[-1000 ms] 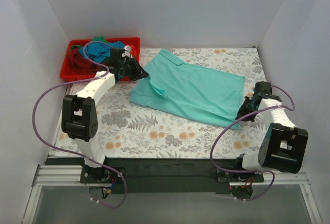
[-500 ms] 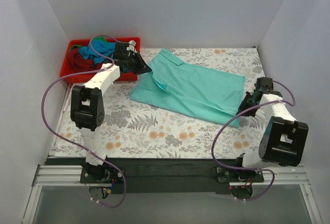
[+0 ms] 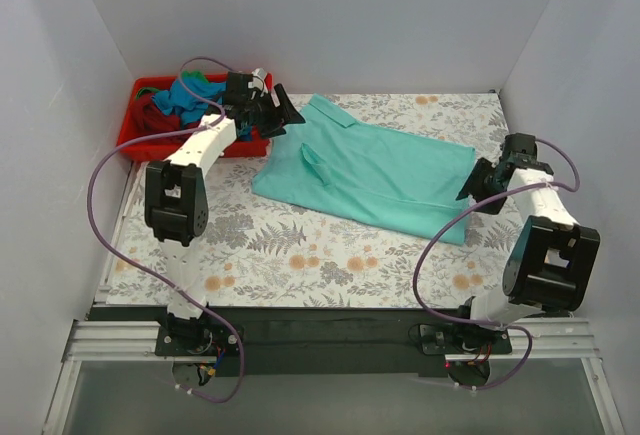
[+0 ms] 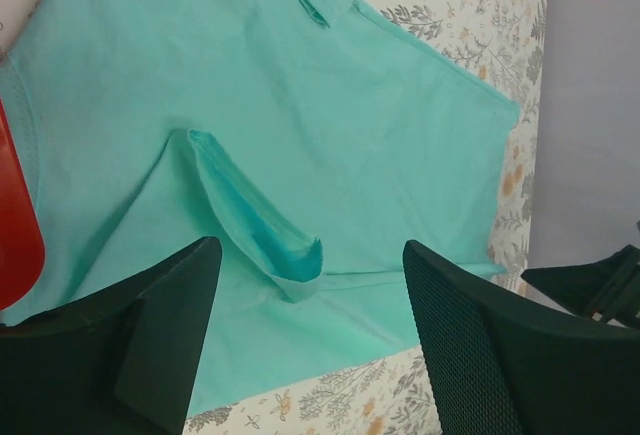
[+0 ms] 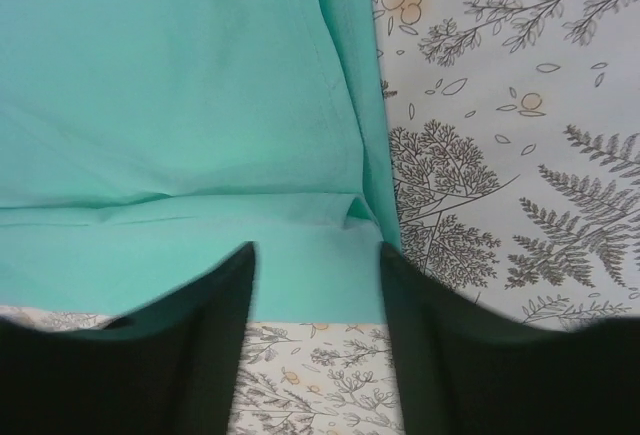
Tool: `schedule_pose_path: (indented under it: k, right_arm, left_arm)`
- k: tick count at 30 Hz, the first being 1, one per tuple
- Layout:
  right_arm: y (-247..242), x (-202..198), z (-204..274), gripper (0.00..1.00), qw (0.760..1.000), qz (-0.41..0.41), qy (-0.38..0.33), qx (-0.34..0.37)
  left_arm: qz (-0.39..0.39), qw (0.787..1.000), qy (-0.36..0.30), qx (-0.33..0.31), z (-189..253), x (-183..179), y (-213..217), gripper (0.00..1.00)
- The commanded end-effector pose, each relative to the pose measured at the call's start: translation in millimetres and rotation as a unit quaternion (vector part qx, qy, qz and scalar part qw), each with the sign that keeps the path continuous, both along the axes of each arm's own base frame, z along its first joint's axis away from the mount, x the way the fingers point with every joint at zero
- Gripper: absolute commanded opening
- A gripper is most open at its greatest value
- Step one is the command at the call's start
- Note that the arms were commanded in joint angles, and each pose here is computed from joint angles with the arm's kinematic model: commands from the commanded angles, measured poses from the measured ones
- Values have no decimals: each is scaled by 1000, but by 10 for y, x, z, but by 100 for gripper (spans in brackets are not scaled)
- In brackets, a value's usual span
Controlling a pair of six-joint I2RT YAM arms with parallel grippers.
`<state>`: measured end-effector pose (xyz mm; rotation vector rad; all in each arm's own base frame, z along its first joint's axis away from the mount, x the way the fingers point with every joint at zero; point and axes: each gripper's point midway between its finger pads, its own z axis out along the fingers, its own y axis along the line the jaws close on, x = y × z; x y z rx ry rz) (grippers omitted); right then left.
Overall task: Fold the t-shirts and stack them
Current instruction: Fold the tshirt
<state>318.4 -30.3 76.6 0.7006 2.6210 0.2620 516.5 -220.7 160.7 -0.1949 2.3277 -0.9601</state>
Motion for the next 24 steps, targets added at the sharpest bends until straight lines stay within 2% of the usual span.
schedule_pose_path:
  k: [1, 7, 13, 18, 24]
  right_arm:
    - [-120, 110, 336, 67, 998, -9, -54, -32]
    - [114, -85, 404, 68, 996, 28, -87, -24]
    - [575, -238, 216, 68, 990, 85, -104, 34]
    - [694, -278, -27, 67, 991, 96, -69, 59]
    - [674, -367, -331, 67, 994, 86, -18, 62]
  left_arm:
    - [-9, 999, -47, 17, 393, -135, -9, 73]
    - [-1, 998, -31, 58, 29, -600, -23, 73]
    - [5, 998, 15, 56, -441, -856, -2, 73]
    - [10, 998, 31, 51, -696, -912, -19, 73]
    - [20, 995, 53, 77, -1059, -1047, 32, 73]
